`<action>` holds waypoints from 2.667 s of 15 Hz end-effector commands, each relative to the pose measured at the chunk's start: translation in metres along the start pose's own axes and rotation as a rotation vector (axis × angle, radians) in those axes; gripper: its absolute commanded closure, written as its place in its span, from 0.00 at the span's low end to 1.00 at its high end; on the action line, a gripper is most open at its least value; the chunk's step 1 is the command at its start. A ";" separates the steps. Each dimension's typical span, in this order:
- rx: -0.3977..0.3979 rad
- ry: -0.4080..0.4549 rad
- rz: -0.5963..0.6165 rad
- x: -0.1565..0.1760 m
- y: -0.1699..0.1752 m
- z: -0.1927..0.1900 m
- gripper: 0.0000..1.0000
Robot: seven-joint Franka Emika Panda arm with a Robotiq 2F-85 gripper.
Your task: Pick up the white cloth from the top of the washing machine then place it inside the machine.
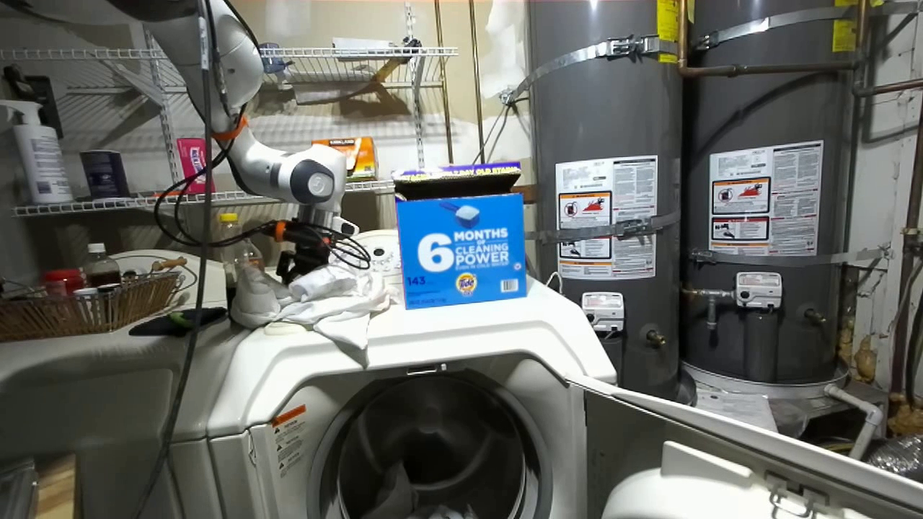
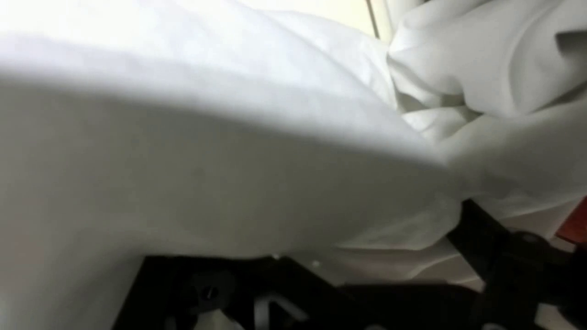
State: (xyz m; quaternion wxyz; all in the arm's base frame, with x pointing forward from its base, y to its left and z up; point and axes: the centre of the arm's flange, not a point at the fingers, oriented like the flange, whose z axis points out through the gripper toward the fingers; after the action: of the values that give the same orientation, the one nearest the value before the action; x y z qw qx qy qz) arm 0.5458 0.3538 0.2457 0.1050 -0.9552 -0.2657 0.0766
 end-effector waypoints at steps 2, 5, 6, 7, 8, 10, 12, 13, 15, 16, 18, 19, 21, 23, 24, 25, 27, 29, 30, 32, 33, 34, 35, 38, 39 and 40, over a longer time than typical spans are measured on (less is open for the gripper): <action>-0.208 -0.064 0.125 0.015 -0.009 0.010 0.00; -0.342 -0.059 0.175 0.020 -0.015 0.016 0.26; -0.366 -0.050 0.181 0.024 -0.018 0.020 0.34; -0.380 -0.043 0.181 0.028 -0.021 0.024 0.41; -0.389 -0.034 0.183 0.030 -0.024 0.027 0.49; -0.390 -0.007 0.179 0.032 -0.031 0.027 0.60; -0.372 0.034 0.173 0.033 -0.035 0.025 0.74; -0.362 0.049 0.170 0.034 -0.036 0.024 0.82; -0.330 0.091 0.165 0.033 -0.037 0.021 0.94; -0.311 0.116 0.162 0.032 -0.039 0.020 0.98; -0.288 0.153 0.162 0.028 -0.040 0.017 0.95; -0.277 0.165 0.165 0.023 -0.042 0.014 0.97; -0.239 0.187 0.174 0.005 -0.047 0.007 0.95; -0.205 0.210 0.201 -0.023 -0.052 -0.001 0.95; -0.192 0.237 0.227 -0.042 -0.053 -0.006 0.95; -0.177 0.258 0.260 -0.060 -0.054 -0.010 0.95; -0.149 0.296 0.346 -0.080 -0.053 -0.016 0.95; -0.128 0.314 0.443 -0.103 -0.052 -0.018 0.95; -0.115 0.328 0.493 -0.116 -0.050 -0.018 0.95; -0.098 0.365 0.584 -0.142 -0.045 -0.018 0.95; -0.093 0.382 0.630 -0.156 -0.042 -0.017 0.95; -0.088 0.402 0.674 -0.170 -0.039 -0.014 0.95; -0.088 0.416 0.723 -0.185 -0.035 -0.012 0.95; -0.102 0.388 0.723 -0.159 -0.030 -0.004 0.81; -0.106 0.396 0.752 -0.175 -0.025 -0.002 0.81; -0.109 0.399 0.768 -0.186 -0.023 -0.001 0.81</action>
State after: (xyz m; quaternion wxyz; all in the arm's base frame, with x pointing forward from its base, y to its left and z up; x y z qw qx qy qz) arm 0.3770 0.2749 0.2689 0.0677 -0.9850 0.1309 -0.0902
